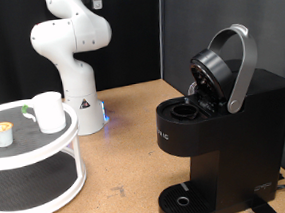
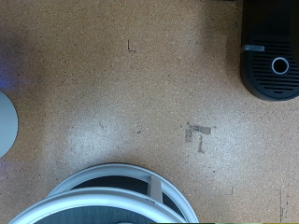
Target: Make a cup of coffee with the keurig machine
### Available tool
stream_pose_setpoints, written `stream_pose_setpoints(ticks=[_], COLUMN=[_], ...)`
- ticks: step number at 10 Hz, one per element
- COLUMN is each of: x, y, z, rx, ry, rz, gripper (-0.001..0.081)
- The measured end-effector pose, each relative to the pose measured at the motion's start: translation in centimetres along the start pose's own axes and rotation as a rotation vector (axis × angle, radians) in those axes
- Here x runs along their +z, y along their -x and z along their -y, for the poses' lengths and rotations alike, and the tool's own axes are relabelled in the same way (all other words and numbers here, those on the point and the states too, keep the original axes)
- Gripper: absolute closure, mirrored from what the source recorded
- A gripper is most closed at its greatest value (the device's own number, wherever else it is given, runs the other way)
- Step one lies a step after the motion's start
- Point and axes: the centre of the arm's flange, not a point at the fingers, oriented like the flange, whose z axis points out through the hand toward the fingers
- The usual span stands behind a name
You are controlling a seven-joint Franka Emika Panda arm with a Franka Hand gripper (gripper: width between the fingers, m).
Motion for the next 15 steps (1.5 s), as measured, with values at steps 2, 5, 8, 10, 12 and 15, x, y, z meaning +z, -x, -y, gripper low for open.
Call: stream_pose_setpoints(ticks=[2,5,8,10,12,15], x=[-0.3,-0.6,-0.6,-0.3,0.2,0.8], y=[2.1,6.7,7.5,9.2,12.2,16.0], z=[-1.5,-4.0,-4.3,-5.4,-6.9,-8.9], rx=[0.008,-0.002,-0.008,0.024,0.034,0.024], ry=[-0.009,0.012,0.014,0.009,0.001,-0.017], rz=[-0.028,-0.02,-0.023,-0.02,-0.021,-0.026], gripper=[0.0003,0.0003,0.0003,0.0003,0.0003,0.0003])
